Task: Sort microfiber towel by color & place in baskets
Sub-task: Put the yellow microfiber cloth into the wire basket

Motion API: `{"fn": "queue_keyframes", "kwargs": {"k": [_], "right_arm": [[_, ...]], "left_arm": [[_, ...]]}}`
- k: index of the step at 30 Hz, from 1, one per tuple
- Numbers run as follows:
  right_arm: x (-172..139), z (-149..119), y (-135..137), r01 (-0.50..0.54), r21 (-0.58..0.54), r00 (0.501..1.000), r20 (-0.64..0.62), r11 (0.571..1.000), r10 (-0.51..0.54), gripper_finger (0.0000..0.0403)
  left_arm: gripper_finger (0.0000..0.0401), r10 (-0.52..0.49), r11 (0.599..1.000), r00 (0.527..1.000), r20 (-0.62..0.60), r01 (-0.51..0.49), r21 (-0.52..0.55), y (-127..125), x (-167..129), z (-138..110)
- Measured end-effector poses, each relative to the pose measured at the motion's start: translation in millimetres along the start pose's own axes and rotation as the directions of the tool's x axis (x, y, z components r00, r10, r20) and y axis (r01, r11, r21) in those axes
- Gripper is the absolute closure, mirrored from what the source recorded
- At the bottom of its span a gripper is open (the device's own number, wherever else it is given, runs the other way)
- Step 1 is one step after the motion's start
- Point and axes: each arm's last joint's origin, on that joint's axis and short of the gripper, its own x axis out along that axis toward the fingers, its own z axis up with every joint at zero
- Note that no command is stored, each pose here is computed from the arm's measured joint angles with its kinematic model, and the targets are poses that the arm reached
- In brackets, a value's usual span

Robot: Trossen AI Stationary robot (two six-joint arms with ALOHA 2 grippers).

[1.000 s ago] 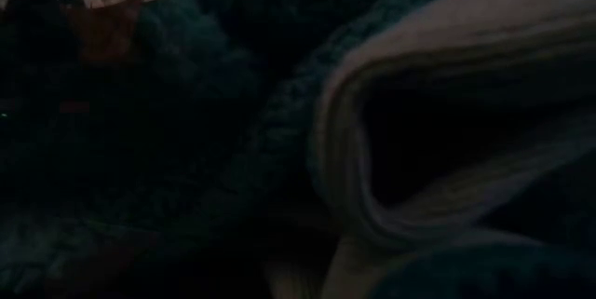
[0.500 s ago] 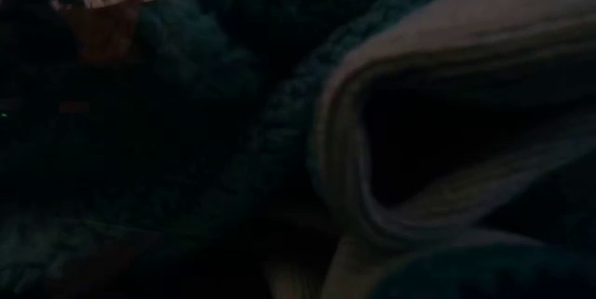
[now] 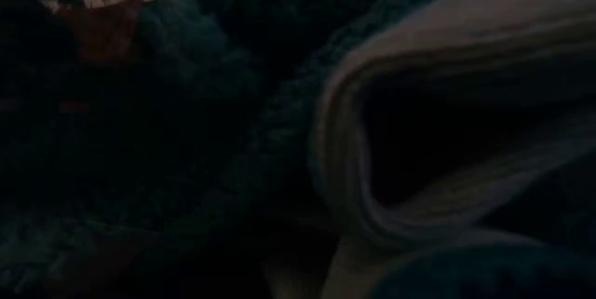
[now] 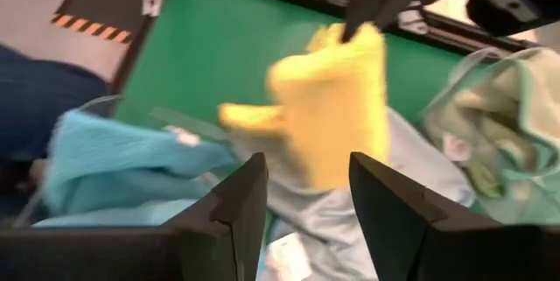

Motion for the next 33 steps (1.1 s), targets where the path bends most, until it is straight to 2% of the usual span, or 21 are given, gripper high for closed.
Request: {"fn": "queue_keyframes", "kwargs": {"k": [7,14,18,24,29,33], "right_arm": [[13,6,-38,0.050,0.003,0.998,0.026,0.999,-0.050,0.0242],[40,6,-63,-0.140,-0.070,0.989,0.044,0.988,0.143,0.0242],[60,-1,-66,-0.216,-0.107,0.976,0.013,0.970,0.219,0.0242],[90,-7,-63,-0.197,-0.122,0.980,0.019,0.973,0.200,0.0242],[106,-9,-59,-0.191,-0.178,0.979,0.035,0.965,0.200,0.0244],[108,-11,-58,-0.211,-0.186,0.976,0.021,0.960,0.219,0.0279]], "left_arm": [[0.0401,-0.003,0.999,1.000,0.011,0.003,0.038,-1,-1,4],[0.0401,0.016,0.999,1.000,0.018,-0.016,0.041,0,-1,5],[0.0401,0.023,0.999,1.000,0.020,-0.024,0.041,0,-1,5],[0.0401,0.021,0.999,0.999,0.024,-0.022,0.041,0,-1,5],[0.0401,0.021,0.999,0.999,0.024,-0.022,0.041,0,-1,5],[0.0401,0.022,0.999,1.000,0.021,-0.023,0.041,0,-1,5]]}}
